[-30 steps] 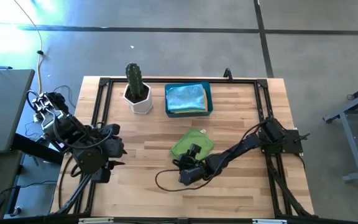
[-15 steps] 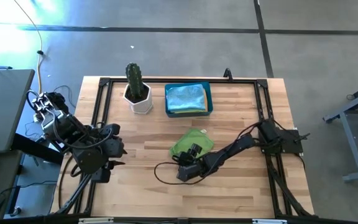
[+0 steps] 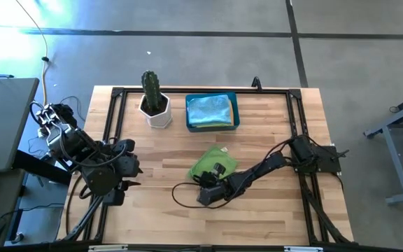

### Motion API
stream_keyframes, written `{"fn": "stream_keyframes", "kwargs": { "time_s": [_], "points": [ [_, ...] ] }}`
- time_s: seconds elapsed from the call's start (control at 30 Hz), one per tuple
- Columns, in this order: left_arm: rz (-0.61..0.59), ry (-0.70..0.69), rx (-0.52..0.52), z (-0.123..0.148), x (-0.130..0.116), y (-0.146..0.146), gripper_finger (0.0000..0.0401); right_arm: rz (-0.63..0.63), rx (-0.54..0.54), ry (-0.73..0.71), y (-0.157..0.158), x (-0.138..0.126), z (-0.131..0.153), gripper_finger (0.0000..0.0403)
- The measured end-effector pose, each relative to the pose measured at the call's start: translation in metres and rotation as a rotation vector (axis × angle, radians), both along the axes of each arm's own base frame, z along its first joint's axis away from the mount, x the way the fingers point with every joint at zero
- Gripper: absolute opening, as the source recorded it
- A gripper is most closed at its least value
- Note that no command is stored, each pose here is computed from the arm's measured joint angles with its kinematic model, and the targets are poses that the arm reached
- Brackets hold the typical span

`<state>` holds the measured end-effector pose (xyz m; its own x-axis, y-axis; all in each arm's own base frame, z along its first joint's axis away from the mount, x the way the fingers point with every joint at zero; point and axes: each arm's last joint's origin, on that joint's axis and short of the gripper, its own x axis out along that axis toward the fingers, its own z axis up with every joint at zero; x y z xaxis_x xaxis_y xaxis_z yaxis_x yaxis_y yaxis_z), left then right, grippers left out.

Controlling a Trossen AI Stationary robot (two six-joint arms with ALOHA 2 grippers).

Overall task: Fold microfiber towels
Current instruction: Stack the green microfiber towel on top of the blue microfiber towel

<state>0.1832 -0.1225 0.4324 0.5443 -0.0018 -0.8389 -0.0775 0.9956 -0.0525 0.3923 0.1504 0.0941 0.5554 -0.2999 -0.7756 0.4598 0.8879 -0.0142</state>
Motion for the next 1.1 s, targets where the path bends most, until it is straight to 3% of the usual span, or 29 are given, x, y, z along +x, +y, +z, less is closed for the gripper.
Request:
{"fn": "stream_keyframes", "kwargs": {
  "time_s": [0.13, 0.27, 0.4, 0.57, 0.83, 1.1],
  "points": [
    [0.000, 0.000, 0.000, 0.000, 0.000, 0.000, 0.0158, -0.005, 0.012, 0.008, 0.000, 0.000, 0.001, 0.0011],
    [0.000, 0.000, 0.000, 0.000, 0.000, 0.000, 0.0158, 0.024, 0.097, 0.016, 0.001, 0.009, 0.010, 0.0022],
    [0.000, 0.000, 0.000, 0.000, 0.000, 0.000, 0.0158, 0.086, 0.262, 0.110, -0.008, 0.026, 0.035, 0.0006],
    [-0.003, 0.000, 0.002, 0.000, 0.000, 0.000, 0.0158, 0.073, 0.299, 0.249, -0.031, 0.039, 0.069, 0.0008],
    [-0.022, 0.000, 0.014, 0.000, 0.000, 0.000, 0.0158, 0.022, 0.169, 0.371, -0.082, 0.045, 0.133, 0.0004],
    [-0.022, 0.004, 0.018, 0.000, 0.000, 0.000, 0.0158, -0.135, 0.023, 0.508, -0.150, 0.015, 0.185, 0.0004]
  ]
}}
